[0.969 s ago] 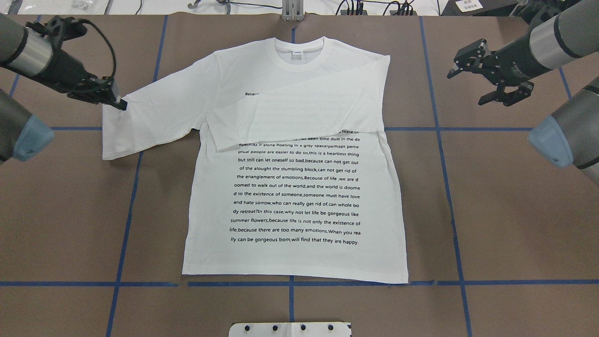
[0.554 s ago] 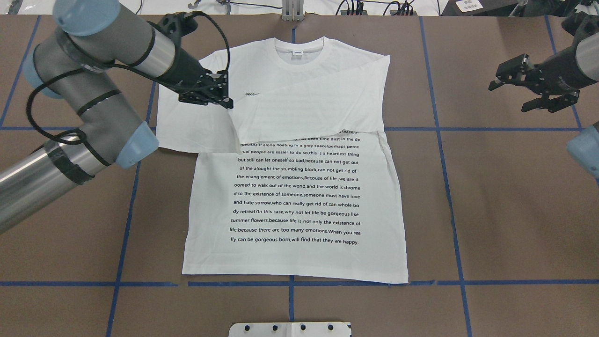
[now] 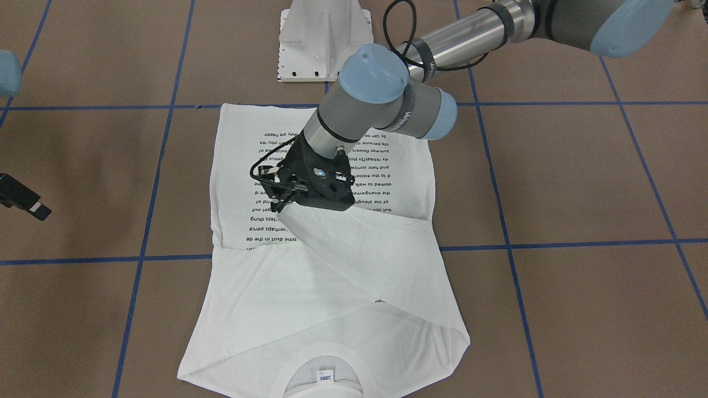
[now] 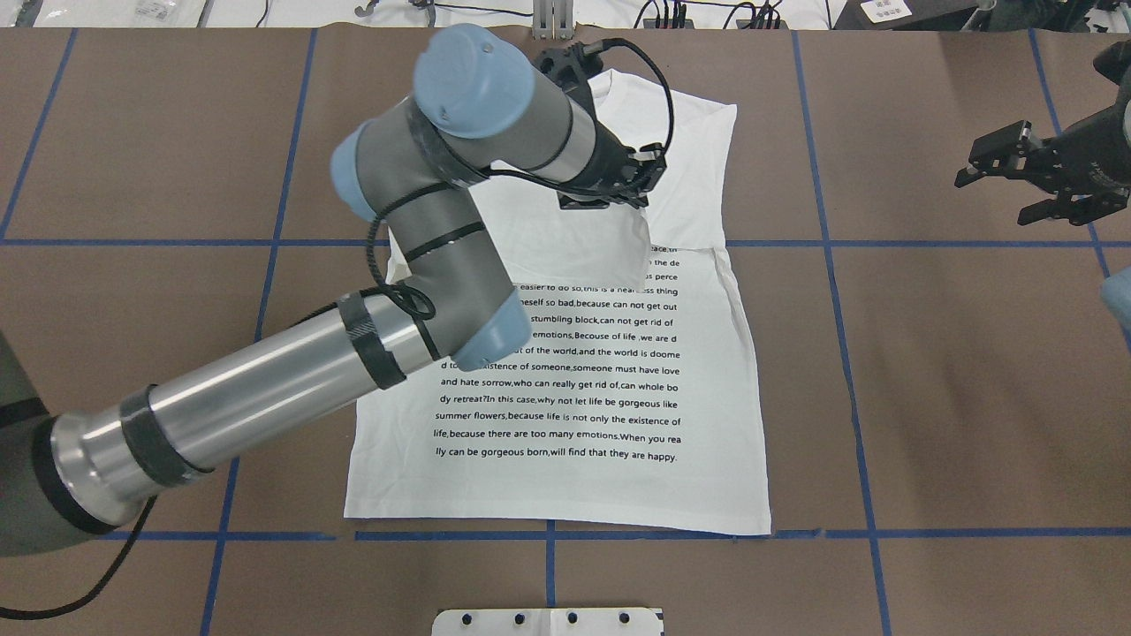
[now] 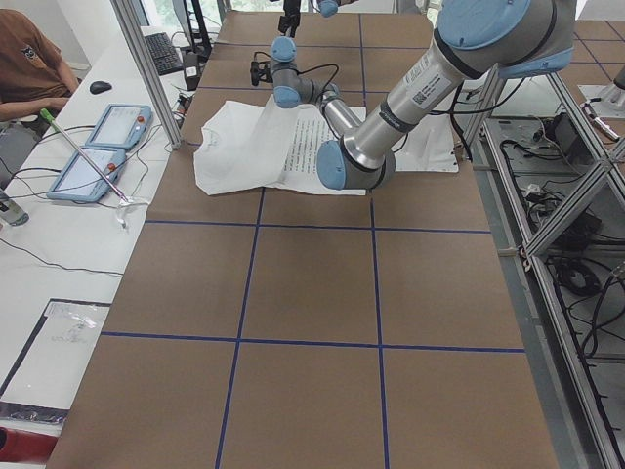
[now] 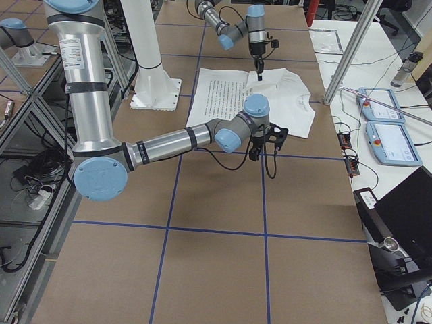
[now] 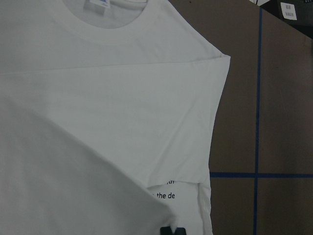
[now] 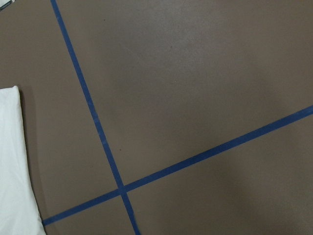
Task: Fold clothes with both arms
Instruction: 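Carry the sleeve across the shirt toward the collar with the left gripper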
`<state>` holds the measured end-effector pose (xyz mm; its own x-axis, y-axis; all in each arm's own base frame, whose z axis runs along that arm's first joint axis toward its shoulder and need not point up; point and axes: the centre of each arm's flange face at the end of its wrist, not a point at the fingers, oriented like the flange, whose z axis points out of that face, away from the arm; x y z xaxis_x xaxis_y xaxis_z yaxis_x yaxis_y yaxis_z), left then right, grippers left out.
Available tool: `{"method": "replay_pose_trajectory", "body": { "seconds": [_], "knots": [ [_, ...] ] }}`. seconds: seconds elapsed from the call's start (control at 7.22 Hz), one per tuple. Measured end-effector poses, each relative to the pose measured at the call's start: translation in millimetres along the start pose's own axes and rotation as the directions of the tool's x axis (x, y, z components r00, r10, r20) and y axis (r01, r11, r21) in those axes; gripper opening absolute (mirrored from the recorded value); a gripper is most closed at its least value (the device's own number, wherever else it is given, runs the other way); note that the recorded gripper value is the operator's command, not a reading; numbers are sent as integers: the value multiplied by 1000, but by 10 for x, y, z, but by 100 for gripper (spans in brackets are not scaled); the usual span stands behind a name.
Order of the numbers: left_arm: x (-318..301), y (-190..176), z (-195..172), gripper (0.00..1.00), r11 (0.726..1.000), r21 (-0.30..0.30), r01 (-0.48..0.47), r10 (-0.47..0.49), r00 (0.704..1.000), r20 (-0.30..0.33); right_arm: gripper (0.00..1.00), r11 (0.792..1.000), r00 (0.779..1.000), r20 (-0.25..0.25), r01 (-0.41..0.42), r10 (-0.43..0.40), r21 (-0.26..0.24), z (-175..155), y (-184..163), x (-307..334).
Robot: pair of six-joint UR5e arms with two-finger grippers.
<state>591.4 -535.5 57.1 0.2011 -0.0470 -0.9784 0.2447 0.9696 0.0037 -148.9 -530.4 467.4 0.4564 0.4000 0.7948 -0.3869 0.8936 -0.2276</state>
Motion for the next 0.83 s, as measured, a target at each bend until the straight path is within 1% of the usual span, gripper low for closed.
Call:
{"method": "replay_pose_trajectory", "body": {
  "seconds": [0.14,0.28,0.42,0.55,0.69,0.83],
  "knots": [
    [228,179,239,0,1000,17,-8,8,1000,-8,99,1000,1000,2,0,0,-4,-6,1,2],
    [327,281,432,0,999,40,-14,15,1000,-15,99,1000,1000,5,-1,1,-8,-15,5,4],
    [329,320,577,6,997,71,-18,19,1000,-19,99,1000,1000,7,-1,1,-13,-20,9,4],
    [303,326,666,28,996,89,-19,20,1000,-19,99,1000,1000,9,-1,1,-16,-23,12,4],
    [277,320,736,62,995,97,-20,22,1000,-23,99,1000,1000,9,-2,2,-17,-24,13,4],
    [271,312,797,69,994,103,-21,24,999,-31,99,1000,1000,12,-4,4,-17,-35,20,-6]
  ]
}}
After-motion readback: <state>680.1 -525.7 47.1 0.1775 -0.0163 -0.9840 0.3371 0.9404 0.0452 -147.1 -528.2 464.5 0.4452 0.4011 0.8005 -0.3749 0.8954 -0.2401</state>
